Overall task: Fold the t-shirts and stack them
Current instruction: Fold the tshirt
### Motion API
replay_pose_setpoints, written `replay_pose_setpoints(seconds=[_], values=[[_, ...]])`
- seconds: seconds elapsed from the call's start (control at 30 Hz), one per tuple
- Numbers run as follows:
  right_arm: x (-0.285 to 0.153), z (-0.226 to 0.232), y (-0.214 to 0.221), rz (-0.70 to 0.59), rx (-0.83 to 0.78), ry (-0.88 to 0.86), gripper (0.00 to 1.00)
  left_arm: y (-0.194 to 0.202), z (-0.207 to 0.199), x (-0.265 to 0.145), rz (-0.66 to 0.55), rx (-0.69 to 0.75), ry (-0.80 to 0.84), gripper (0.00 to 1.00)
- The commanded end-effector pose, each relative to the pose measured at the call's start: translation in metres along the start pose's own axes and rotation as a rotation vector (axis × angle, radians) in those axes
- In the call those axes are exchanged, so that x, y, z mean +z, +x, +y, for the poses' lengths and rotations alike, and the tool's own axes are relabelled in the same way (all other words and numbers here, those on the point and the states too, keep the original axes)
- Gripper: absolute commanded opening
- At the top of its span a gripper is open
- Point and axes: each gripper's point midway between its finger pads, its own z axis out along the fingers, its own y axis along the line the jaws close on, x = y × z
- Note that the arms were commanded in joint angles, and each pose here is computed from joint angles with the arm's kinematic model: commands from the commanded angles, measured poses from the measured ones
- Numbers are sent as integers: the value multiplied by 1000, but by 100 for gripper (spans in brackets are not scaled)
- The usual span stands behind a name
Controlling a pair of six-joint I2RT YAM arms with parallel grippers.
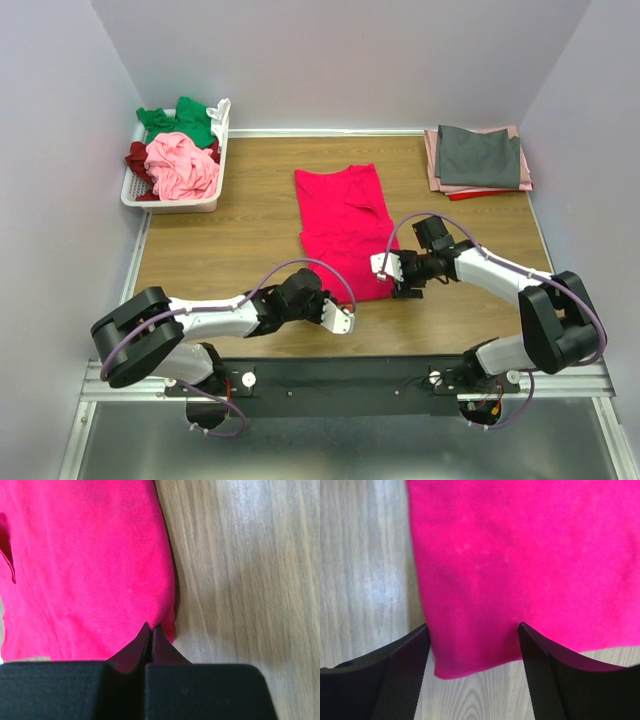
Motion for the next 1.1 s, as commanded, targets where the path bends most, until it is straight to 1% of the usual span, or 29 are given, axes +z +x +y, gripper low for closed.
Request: replay_pose_setpoints(seconds=[0.0,0.07,0.1,0.13,0.2,0.23,0.27,0.3,0.47,0.73,0.87,1.07], values=[[8,-1,20,86,34,8,75,-11,-2,-2,-65,-10,7,0],[9,0,17,68,45,5,75,-14,-4,-2,-79,-19,22,0],[9,1,15,57,47,4,75,-16,-2,-4,-88,-22,16,4],[8,2,11,37,50,4,78,-18,-5,-5,-99,-25,26,16],[6,3,8,25,46,9,79,-20,-7,-8,-115,-27,31,23],[6,3,8,25,46,11,80,-19,-10,-9,-118,-29,37,37],[6,3,7,23,49,11,80,-20,-11,-10,-124,-29,42,46],[5,4,7,21,49,12,80,-22,-10,-12,-133,-32,40,49],[5,5,6,17,61,11,80,-14,-12,-13,-99,-33,32,50],[4,1,4,11,76,18,80,2,-25,10,-13,-54,105,48],[5,2,6,19,72,14,80,13,-20,16,45,-71,81,45],[5,5,8,26,65,13,80,18,-16,19,60,-89,70,39]])
